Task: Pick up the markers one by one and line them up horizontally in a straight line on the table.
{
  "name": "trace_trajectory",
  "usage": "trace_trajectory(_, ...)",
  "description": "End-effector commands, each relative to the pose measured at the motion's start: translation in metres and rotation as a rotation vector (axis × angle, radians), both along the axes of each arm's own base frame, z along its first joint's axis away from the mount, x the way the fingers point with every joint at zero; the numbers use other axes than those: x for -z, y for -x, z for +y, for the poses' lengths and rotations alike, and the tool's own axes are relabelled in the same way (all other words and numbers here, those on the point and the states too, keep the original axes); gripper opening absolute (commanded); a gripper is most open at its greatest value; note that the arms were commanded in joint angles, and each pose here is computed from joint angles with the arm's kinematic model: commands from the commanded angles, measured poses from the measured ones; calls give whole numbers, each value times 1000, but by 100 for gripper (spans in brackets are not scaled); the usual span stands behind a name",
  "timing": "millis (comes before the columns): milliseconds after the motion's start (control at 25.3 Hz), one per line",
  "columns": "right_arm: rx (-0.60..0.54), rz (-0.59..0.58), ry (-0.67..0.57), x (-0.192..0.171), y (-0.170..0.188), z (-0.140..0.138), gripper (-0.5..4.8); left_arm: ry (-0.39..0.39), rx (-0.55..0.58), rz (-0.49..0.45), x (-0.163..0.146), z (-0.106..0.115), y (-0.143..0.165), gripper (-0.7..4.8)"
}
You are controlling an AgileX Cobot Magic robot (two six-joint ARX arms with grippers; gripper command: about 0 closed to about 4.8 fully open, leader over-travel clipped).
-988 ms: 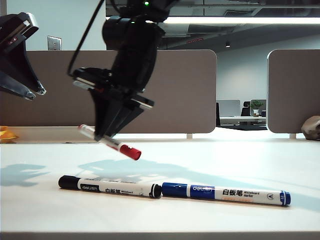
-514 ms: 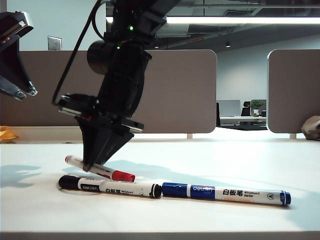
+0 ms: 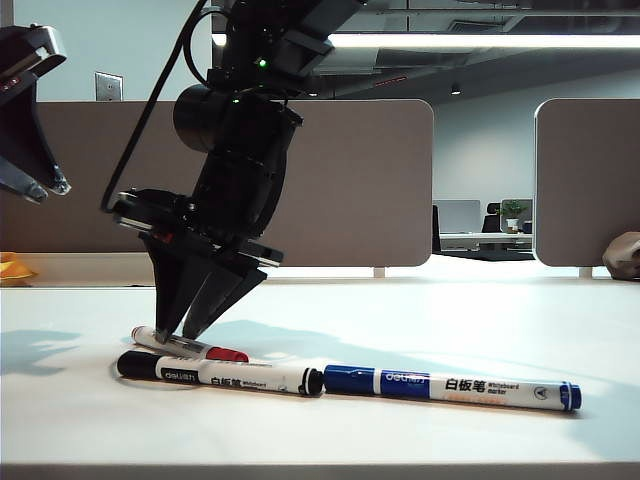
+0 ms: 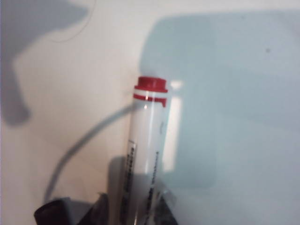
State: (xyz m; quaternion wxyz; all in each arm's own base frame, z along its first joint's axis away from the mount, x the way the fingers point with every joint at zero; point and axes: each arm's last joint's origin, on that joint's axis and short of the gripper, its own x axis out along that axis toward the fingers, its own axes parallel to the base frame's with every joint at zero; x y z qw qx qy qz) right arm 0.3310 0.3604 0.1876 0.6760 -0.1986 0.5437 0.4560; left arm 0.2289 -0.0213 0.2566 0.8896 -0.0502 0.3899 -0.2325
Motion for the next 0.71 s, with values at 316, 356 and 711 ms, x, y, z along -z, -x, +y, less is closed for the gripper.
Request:
trace_trajectory(316, 25, -126, -80, -57, -8, -2, 181, -38, 12, -13, -1, 1, 2, 121)
trace_trajectory(356, 31, -141, -84, -64, -8, -3, 181, -39, 13, -14, -1, 1, 2, 120)
trace_trajectory(711, 98, -245, -18, -136, 8, -29, 94, -199, 140, -34, 3, -15, 7, 117)
